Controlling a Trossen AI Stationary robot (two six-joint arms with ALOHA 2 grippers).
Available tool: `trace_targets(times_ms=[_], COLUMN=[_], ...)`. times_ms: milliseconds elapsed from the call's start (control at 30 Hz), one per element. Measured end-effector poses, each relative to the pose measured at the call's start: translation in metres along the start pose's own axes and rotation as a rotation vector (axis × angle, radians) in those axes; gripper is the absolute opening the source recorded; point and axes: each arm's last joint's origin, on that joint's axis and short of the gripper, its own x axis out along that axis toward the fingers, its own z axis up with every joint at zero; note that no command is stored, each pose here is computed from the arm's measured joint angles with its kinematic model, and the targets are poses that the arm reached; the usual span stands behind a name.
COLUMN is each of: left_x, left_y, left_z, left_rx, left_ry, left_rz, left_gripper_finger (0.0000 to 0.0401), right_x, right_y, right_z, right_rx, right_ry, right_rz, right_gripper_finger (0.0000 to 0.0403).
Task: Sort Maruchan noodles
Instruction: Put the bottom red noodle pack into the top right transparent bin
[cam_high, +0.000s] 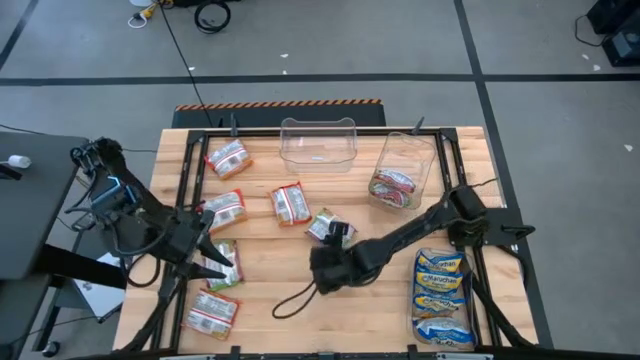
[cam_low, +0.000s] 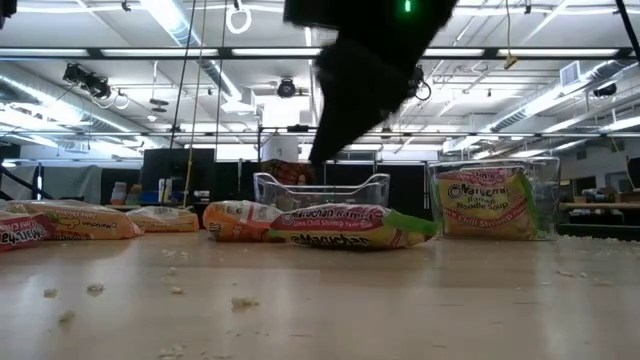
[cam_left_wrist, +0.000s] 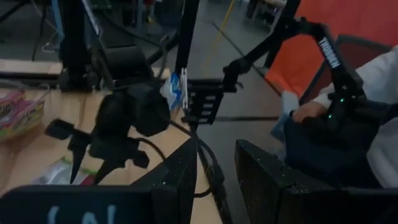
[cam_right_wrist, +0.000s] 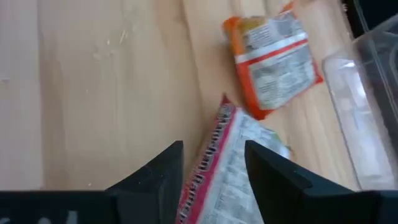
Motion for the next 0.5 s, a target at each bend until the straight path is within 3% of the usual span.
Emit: trace_targets(times_ms=[267, 500], left_x=[0.0, 0.0], left_y=[0.001, 0.002], left_z=[-0.003, -0.003], left_rx=[0.003, 0.005], left_ry=[0.025, 0.03], left_rz=[0.012, 0.014], left_gripper_finger=[0.0114, 0.0114], right_x=[0.034, 0.055], right_y=[0.026, 0.027], right_z=[-0.023, -0.032], right_rx=[-0.038, -0.021], right_ry=[0.077, 0.117], right_rz=[-0.07, -0.124], right_gripper_finger=[0.0229, 0.021])
